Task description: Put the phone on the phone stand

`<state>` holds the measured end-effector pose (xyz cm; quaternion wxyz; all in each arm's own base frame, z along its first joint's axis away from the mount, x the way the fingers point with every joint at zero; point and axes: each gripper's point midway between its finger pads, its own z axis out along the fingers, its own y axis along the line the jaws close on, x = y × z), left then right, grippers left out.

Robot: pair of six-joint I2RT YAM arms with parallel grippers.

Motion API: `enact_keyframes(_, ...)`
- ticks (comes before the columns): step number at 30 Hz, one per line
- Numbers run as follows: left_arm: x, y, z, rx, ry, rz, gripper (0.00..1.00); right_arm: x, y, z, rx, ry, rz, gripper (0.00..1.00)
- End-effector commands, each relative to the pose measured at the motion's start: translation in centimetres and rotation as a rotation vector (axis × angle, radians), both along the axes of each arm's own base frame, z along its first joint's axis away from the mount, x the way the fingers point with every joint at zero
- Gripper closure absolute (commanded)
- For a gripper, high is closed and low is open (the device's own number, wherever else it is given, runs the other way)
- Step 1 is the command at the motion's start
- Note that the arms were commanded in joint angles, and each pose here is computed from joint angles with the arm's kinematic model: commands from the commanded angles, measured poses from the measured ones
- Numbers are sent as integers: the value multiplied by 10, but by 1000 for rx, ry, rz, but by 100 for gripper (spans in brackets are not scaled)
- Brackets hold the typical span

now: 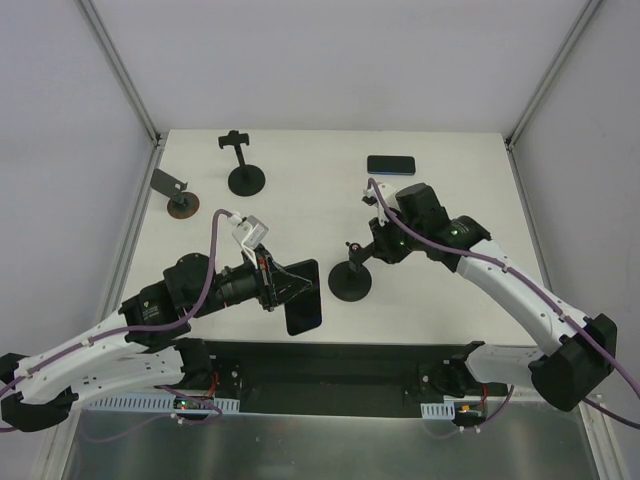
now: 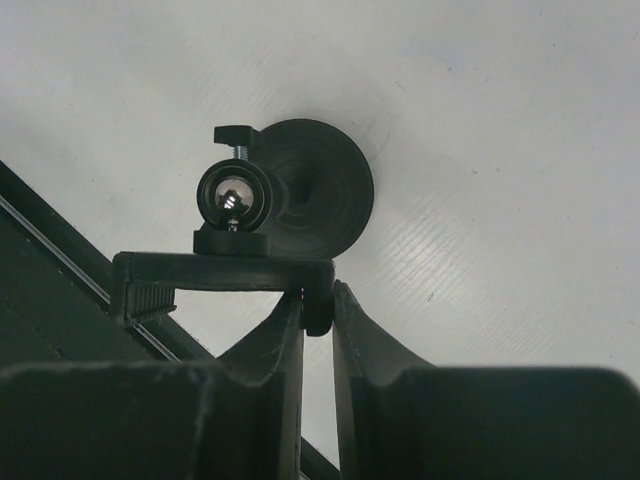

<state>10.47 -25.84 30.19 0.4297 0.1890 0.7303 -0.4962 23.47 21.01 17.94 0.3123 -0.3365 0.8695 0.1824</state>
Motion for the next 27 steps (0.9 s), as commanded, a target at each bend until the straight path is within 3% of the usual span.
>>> enact_keyframes(1,-2,-2,48,-120,-69,-16,100,3,16,13,62,-35,15,99)
enact_keyframes(5,2,-9,48,-101,-87,-18,100,-3,21,14,77,-20,11,99)
enact_keyframes(8,0,-23,56,-97,-175,-90,100,-10,25,16,84,-39,12,99)
enact_keyframes(11,-13,-46,72,-180,-349,-237,100,-15,32,17,134,-28,26,99)
enact_keyframes(13,-18,-57,96,-309,-509,-283,100,-19,40,19,169,-23,62,99)
enact_keyframes(19,-21,-93,84,-337,-741,-425,100,-27,47,16,182,8,119,99)
enact_keyframes(27,-6,-114,58,-417,-812,-567,100,-36,52,20,217,28,172,99)
